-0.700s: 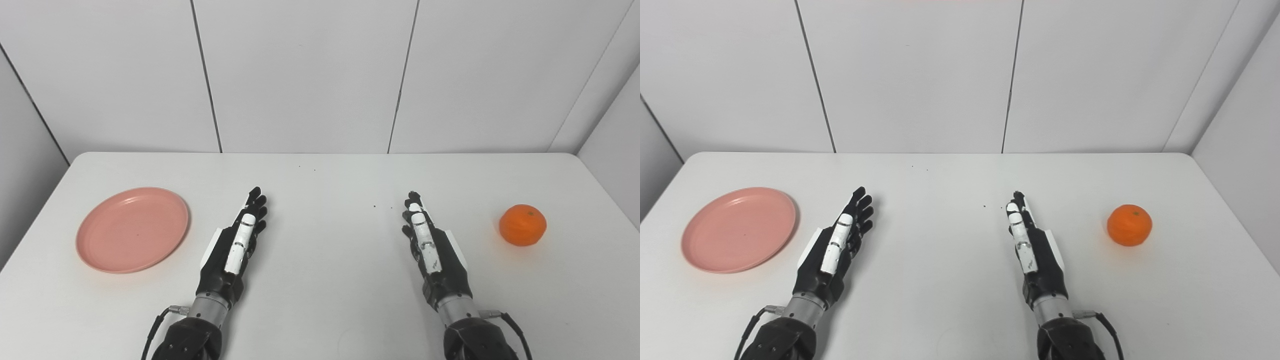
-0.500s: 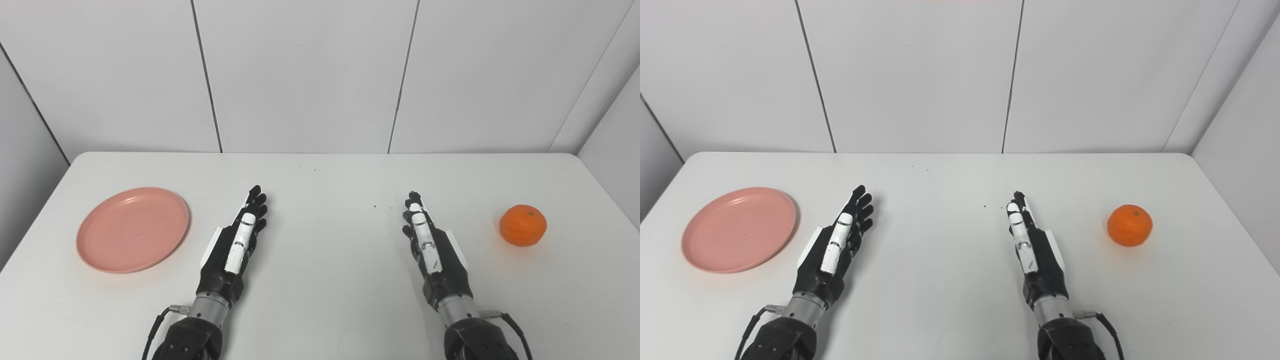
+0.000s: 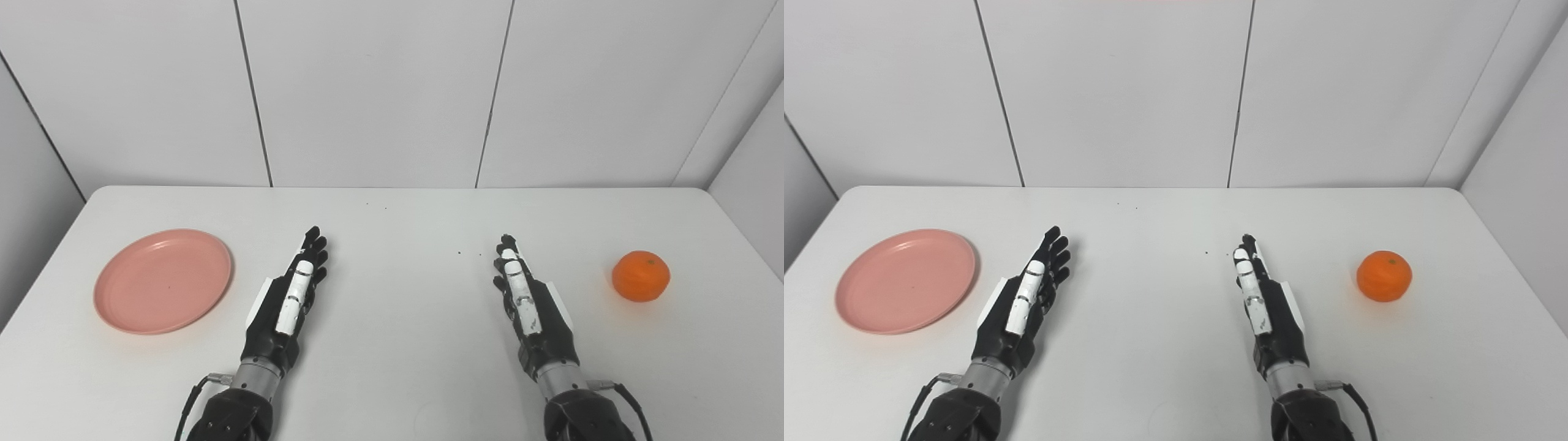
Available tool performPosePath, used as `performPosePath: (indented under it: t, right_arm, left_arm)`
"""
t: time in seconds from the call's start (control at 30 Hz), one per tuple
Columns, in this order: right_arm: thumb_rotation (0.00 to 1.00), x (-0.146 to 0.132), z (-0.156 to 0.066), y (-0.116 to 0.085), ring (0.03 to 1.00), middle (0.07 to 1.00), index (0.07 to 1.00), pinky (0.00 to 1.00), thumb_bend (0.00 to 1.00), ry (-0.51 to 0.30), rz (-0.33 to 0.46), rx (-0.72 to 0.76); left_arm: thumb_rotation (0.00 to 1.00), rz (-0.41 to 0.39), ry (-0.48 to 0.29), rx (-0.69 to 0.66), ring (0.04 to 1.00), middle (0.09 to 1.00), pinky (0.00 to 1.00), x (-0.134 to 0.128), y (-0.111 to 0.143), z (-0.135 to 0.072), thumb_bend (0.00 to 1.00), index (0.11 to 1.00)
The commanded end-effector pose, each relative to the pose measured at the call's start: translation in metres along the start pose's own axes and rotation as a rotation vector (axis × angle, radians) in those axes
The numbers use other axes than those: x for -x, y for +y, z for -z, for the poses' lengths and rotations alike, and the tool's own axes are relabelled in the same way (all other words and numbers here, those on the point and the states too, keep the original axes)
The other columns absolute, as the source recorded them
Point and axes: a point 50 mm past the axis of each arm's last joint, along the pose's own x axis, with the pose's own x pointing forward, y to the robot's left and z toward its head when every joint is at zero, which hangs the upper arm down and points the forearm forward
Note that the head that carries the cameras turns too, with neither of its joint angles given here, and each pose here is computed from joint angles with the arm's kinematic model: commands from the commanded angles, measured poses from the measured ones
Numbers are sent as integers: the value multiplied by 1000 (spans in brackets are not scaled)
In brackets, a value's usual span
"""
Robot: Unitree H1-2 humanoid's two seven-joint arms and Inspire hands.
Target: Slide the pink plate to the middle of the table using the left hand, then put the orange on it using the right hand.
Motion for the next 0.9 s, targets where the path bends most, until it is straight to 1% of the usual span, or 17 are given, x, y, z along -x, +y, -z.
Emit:
performPosePath:
  t: [0.0, 0.87]
  right_arm:
    - [1000, -5, -16, 3, 1000, 1000, 1000, 1000, 235, -86, -5, -6]
    - [1000, -5, -16, 2, 1000, 1000, 1000, 1000, 231, -88, -9, -8]
  left_arm:
    - [1000, 2, -76, -4, 1000, 1000, 1000, -5, -3, -14, 390, 1000]
    - [1000, 5, -75, -1, 1000, 1000, 1000, -4, -4, -14, 387, 1000]
